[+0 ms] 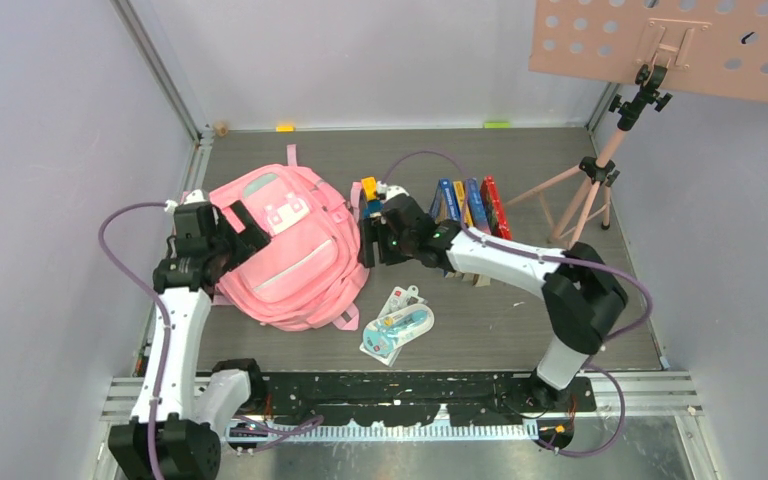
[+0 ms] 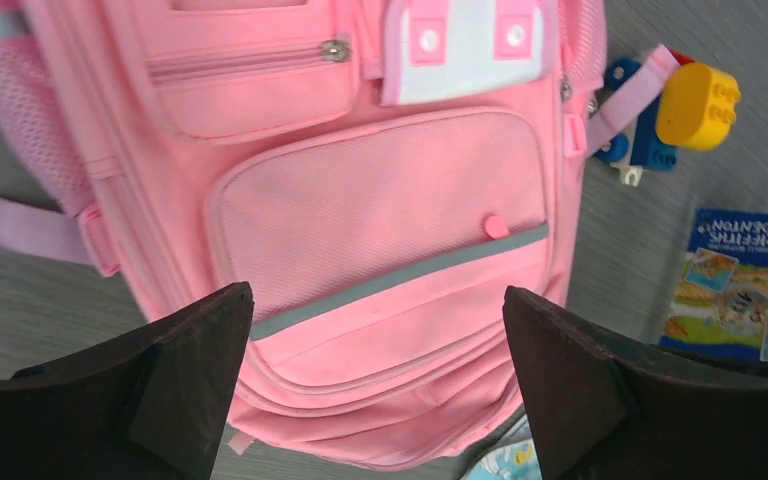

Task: Pack the student bag
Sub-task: Move the student bag to the center of the board, then unzip the student bag at the center of the board.

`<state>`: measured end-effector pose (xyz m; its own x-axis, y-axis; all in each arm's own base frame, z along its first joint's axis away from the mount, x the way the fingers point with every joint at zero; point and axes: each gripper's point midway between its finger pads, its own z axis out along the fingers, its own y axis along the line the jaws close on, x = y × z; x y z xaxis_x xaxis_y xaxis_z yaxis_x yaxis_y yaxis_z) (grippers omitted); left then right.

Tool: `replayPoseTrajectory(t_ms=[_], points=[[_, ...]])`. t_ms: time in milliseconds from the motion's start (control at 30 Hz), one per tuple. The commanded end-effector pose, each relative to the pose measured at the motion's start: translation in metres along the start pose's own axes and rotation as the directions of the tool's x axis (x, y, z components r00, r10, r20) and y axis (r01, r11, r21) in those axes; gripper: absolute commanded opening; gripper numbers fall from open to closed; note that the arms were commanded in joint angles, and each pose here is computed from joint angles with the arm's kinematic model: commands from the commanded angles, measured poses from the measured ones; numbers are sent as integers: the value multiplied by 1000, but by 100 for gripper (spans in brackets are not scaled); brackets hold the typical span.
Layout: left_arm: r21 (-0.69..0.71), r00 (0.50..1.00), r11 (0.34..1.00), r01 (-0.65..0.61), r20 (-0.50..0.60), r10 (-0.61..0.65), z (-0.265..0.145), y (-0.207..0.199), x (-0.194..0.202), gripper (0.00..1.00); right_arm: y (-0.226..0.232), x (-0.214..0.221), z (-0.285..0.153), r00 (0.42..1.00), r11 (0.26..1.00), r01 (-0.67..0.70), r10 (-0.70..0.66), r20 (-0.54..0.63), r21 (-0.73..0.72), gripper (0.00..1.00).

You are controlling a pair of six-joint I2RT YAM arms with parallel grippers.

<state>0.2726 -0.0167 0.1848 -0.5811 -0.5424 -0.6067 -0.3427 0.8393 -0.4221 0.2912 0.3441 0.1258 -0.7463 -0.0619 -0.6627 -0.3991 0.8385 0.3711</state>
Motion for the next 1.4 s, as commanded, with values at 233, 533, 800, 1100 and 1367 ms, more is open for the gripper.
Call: replayPoseTrajectory(t_ms=[233, 533, 800, 1100, 1367], points=[[-277, 916, 919, 280, 364, -169, -9, 88, 0, 100, 48, 27, 53, 988, 988, -70, 49, -145, -140, 72], [-216, 956, 940, 262, 188, -223, 50, 75, 30, 100, 70, 48, 61, 977, 971, -108, 63, -205, -215, 51], [-220, 946, 934, 280, 227, -230, 75, 74, 13, 100, 113, 78, 59, 964, 950, -100, 18, -266, -297, 41], [-217, 945, 947, 237, 278, -173, 98, 59, -35, 100, 176, 86, 36, 956, 887, -146, 12, -294, -439, 41], [-227, 968, 971, 73, 249, -15, 86, 37, -70, 100, 146, 59, 2, 976, 947, 49, -113, -187, -316, 62]])
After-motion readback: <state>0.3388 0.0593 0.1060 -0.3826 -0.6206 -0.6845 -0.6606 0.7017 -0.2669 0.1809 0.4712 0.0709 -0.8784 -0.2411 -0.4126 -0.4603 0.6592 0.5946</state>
